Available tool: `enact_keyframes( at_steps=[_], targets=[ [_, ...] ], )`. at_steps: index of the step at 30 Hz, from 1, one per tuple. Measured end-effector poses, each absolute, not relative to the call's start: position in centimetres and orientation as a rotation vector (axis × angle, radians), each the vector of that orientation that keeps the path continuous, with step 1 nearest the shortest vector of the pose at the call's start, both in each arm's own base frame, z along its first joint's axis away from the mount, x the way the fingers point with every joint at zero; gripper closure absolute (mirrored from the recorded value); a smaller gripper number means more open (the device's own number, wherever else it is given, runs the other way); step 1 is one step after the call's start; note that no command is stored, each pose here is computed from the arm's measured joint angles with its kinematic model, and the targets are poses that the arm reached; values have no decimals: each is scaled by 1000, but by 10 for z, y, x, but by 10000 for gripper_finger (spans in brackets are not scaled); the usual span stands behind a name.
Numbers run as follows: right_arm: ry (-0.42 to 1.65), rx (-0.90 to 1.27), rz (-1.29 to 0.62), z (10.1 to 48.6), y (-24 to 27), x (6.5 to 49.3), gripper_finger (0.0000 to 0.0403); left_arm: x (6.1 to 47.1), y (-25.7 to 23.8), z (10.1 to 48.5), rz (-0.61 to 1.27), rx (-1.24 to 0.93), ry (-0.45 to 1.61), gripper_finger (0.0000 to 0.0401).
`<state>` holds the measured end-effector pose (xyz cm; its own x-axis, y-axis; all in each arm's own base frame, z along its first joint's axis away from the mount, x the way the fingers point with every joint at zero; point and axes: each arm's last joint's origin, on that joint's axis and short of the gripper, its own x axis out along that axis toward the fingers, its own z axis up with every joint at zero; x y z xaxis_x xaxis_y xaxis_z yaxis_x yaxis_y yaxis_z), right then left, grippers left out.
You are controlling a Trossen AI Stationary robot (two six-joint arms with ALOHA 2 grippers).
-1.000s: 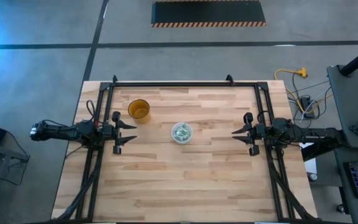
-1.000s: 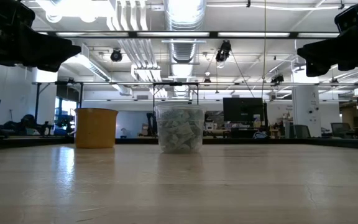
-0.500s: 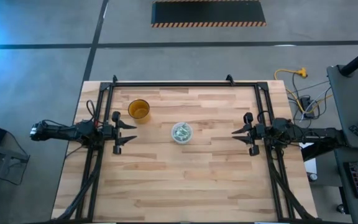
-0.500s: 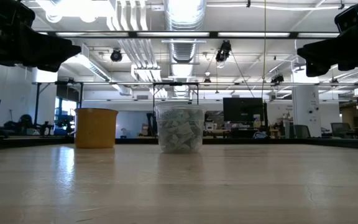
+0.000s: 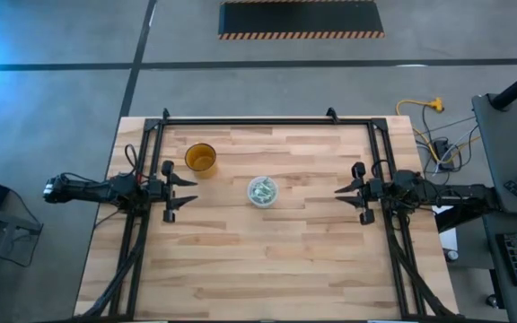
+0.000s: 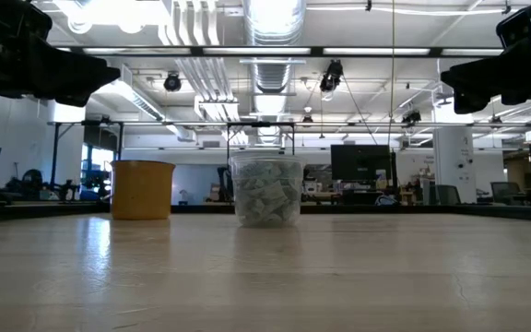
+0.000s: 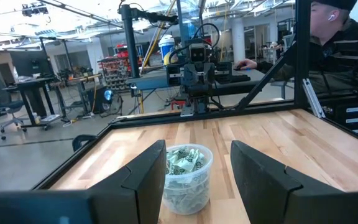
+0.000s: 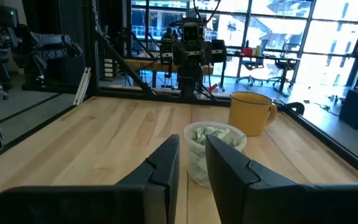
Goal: Pick and place Stevia / Truvia into bins
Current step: Return to Home Position
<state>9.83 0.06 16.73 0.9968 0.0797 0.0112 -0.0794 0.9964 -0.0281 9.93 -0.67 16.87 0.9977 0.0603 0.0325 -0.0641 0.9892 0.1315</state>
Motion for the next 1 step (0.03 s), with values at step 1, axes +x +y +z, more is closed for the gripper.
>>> enact_keyframes(
  at_steps=[1],
  targets=[
    [-12,-28,80,167,1,98,335,99,-7,169,62,133,-28,236]
  ],
)
